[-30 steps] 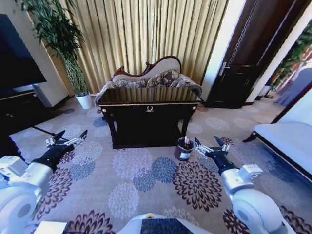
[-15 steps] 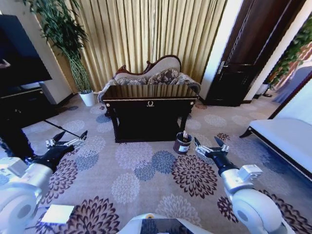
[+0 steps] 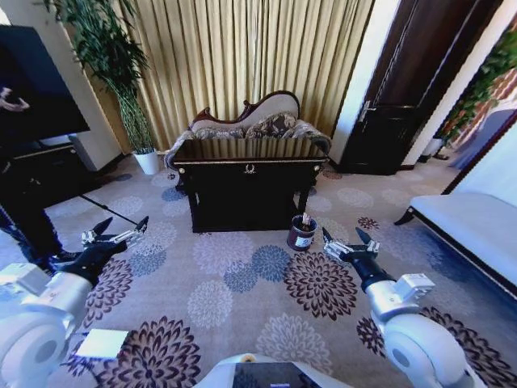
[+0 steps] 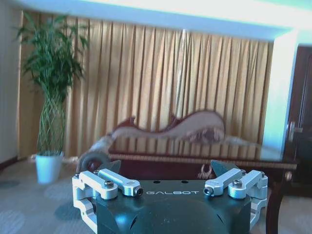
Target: Move to the front of the table and place the trash on the table into the trash bin.
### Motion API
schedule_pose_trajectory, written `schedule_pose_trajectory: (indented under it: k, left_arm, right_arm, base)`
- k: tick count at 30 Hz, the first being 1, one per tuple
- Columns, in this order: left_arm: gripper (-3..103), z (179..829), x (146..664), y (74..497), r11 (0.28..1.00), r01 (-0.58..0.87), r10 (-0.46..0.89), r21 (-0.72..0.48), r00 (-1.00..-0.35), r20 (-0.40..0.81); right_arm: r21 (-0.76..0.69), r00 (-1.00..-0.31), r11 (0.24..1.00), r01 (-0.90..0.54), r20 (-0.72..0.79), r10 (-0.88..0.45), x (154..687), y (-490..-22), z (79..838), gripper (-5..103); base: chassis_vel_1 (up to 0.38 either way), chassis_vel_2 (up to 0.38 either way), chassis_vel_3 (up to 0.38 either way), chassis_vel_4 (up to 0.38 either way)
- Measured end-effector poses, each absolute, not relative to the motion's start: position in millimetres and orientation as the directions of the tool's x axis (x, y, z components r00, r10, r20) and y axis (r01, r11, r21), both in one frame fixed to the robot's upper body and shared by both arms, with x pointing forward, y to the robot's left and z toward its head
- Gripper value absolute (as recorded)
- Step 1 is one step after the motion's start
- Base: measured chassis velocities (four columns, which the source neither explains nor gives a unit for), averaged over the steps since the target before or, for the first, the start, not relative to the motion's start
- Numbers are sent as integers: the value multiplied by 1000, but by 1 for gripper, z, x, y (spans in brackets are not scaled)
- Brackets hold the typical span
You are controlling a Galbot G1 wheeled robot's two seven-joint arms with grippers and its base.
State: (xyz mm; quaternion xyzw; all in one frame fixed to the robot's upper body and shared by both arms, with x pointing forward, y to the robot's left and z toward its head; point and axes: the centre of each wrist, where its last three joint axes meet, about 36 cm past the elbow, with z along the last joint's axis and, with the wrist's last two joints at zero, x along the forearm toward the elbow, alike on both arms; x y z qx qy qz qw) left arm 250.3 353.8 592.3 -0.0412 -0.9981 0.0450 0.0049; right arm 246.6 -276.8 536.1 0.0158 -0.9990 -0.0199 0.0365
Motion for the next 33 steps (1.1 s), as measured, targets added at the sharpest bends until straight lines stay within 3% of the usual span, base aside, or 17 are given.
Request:
schedule_pose_trajectory:
  k: [14, 22, 33]
  left_arm:
    - [100, 590, 251, 354, 984, 137, 130, -111, -989, -64]
    - [100, 587, 253, 351, 987, 88, 84, -131, -996, -33]
    - [100, 593, 253, 349, 979, 122, 119, -164, -992, -29]
  right_arm:
    - [69, -995, 996, -57, 83, -63, 249, -278, 539, 100]
    - [77, -996, 995, -69, -66, -64, 254, -279, 544, 100]
    - [10, -1000, 1000, -28, -10, -28, 253, -280, 543, 100]
  base:
    - [0, 0, 0, 0]
    - [0, 0, 0, 0]
    - [0, 0, 0, 0]
